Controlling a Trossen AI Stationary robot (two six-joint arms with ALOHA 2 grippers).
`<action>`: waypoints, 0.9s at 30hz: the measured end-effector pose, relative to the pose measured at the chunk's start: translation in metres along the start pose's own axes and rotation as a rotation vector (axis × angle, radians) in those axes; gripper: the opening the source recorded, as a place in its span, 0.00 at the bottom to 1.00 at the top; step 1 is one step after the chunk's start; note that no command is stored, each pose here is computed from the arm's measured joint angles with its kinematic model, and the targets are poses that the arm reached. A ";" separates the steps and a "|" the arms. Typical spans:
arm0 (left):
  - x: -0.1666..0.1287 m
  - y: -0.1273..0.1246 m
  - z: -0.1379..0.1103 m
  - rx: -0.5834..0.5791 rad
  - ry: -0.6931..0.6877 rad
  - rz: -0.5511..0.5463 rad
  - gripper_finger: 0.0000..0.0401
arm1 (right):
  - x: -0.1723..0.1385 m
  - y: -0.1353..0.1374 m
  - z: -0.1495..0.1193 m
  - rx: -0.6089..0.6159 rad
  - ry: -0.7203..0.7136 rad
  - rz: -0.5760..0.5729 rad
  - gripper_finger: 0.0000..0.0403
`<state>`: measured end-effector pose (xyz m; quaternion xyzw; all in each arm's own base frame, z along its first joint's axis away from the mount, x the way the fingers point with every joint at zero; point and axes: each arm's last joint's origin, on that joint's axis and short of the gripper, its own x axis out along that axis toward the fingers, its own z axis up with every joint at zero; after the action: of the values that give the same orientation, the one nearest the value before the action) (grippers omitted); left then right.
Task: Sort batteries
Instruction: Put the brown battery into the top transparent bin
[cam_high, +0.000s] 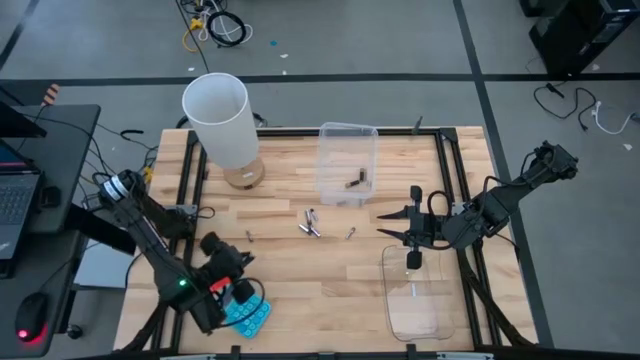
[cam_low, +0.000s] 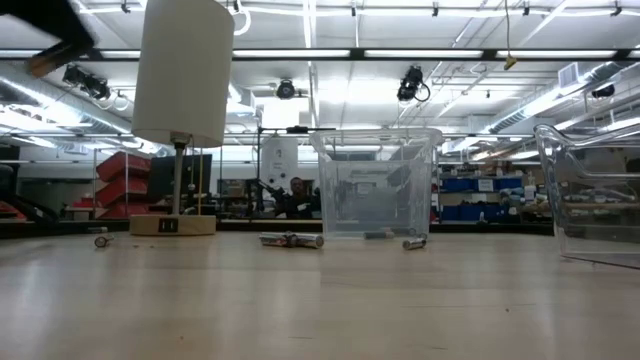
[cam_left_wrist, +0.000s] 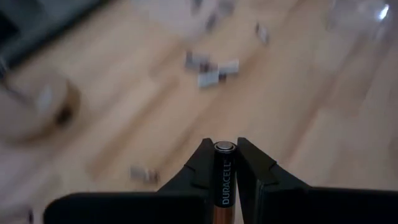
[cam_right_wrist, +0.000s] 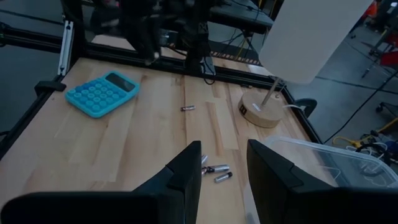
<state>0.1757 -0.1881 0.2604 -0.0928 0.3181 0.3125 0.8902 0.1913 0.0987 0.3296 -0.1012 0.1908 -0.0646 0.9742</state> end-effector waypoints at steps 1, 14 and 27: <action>0.001 0.000 0.005 0.016 -0.043 0.006 0.08 | 0.000 0.000 0.000 -0.002 0.002 0.000 0.29; 0.018 0.000 0.078 0.227 -0.248 0.167 0.08 | -0.001 0.000 -0.005 0.004 0.039 0.000 0.29; 0.069 0.010 0.170 0.496 -0.177 0.161 0.08 | -0.012 -0.003 -0.015 0.052 0.121 0.009 0.29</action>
<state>0.2975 -0.0846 0.3502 0.1810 0.3121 0.3017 0.8825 0.1739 0.0950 0.3207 -0.0707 0.2483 -0.0711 0.9635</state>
